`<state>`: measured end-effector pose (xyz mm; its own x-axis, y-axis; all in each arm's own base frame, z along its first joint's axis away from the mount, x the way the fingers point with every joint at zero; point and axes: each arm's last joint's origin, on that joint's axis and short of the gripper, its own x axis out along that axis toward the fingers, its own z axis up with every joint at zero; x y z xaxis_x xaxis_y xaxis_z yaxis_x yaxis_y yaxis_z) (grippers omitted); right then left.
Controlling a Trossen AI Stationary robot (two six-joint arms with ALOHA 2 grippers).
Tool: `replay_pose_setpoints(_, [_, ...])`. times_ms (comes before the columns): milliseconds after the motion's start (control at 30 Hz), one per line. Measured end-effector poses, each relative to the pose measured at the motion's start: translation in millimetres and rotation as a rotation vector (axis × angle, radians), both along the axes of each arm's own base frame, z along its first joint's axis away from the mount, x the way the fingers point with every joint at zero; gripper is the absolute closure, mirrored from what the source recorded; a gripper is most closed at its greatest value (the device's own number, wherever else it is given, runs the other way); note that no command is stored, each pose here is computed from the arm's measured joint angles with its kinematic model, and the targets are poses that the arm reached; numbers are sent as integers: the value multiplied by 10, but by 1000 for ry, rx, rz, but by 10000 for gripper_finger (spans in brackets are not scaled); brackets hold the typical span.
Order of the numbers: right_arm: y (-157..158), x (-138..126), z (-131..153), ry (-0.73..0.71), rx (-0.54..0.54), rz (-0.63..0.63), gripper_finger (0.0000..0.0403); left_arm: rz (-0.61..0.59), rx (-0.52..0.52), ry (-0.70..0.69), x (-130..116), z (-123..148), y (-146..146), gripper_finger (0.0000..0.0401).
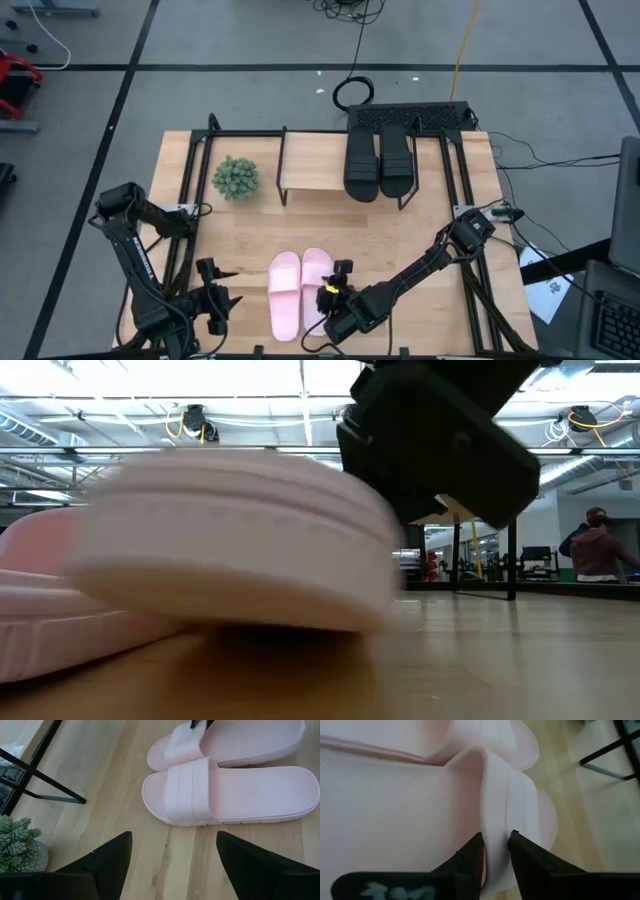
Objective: Pick and place slides into the shelf
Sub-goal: Put the right pink slipper on the shelf
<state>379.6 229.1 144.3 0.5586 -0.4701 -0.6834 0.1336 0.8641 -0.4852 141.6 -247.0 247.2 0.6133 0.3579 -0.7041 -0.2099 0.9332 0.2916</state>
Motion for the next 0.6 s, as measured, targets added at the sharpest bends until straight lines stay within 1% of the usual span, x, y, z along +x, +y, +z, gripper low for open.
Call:
replay_pose_setpoints(200, [-48, 29, -5, 6, -11, -2, 351, 0, -1, 0, 0, -1, -1, 107])
replay_pose_setpoints(333, [-46, 32, -5, 4, -5, -2, 360, -2, 1, 1, 0, -1, -1, 107])
replay_pose_setpoints(467, [-55, 60, -1, -24, 3, -14, 369, -5, 2, 2, 1, -1, -2, 107])
replay_pose_setpoints(600, [-110, 111, 5, -47, 14, -36, 389, -5, 1, 1, 1, -1, -3, 107])
